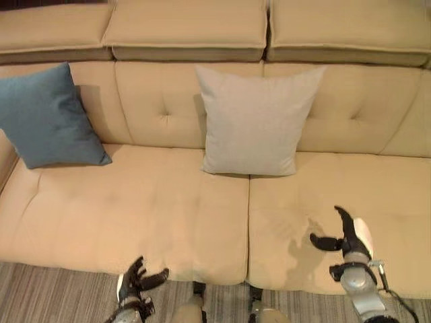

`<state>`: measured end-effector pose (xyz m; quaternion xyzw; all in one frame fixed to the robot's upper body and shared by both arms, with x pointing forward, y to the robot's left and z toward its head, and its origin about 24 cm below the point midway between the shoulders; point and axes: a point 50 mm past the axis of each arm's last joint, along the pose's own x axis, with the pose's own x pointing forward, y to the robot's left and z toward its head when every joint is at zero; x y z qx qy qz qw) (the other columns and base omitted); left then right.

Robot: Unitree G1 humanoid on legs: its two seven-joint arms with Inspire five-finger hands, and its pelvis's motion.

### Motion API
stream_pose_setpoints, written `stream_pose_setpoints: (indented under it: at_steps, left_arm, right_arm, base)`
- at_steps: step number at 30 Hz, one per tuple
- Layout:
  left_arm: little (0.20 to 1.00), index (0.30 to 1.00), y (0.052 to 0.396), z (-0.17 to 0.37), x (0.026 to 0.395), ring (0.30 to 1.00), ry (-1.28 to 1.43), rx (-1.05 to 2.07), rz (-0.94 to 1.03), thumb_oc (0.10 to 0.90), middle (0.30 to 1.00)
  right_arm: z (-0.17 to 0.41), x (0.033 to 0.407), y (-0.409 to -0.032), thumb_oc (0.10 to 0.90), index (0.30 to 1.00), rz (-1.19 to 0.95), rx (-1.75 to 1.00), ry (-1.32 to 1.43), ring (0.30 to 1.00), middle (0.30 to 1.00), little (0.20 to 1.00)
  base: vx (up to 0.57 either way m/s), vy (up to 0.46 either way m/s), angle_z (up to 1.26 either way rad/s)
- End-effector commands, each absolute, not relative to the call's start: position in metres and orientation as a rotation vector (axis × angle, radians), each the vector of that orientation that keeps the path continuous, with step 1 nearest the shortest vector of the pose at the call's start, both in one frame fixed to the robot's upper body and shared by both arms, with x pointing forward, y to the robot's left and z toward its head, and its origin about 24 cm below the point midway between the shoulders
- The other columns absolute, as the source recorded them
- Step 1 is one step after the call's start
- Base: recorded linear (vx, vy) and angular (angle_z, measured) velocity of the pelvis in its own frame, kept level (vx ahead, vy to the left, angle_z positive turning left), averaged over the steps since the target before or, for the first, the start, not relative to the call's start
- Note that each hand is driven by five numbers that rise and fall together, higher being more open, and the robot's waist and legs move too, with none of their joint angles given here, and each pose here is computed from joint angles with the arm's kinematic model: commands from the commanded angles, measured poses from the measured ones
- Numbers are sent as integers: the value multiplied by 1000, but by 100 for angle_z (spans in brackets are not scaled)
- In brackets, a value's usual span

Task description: Pick up all the scattered cushions and arrange them neatly on the sofa.

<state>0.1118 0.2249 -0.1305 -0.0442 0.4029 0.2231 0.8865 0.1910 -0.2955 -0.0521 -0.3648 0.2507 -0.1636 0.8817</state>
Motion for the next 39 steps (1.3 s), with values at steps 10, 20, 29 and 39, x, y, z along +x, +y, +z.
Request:
stream_pose_setpoints:
  at_steps: [10,20,29,39]
  left_arm:
    - [900,900,233,-127,138,900,799,84,401,800,900]
    - [900,900,213,-136,135,900,844,102,332,800,900]
    - [900,900,222,-136,144,900,862,168,340,800,900]
    - [900,900,233,-146,121,900,969,218,341,800,900]
  right_arm:
    - [-69,196,-272,800,900,-280,-695,515,900,900,900]
    - [-84,197,-266,800,900,-215,-727,602,900,900,900]
    - [-99,202,-246,800,900,-135,-753,677,900,900,900]
    - [-114,186,-238,800,900,-109,-698,759,900,900,900]
  base:
    - [-169,-88,12]
    - [-131,71,11]
    - [-274,127,-1]
    - [-214,-15,-14]
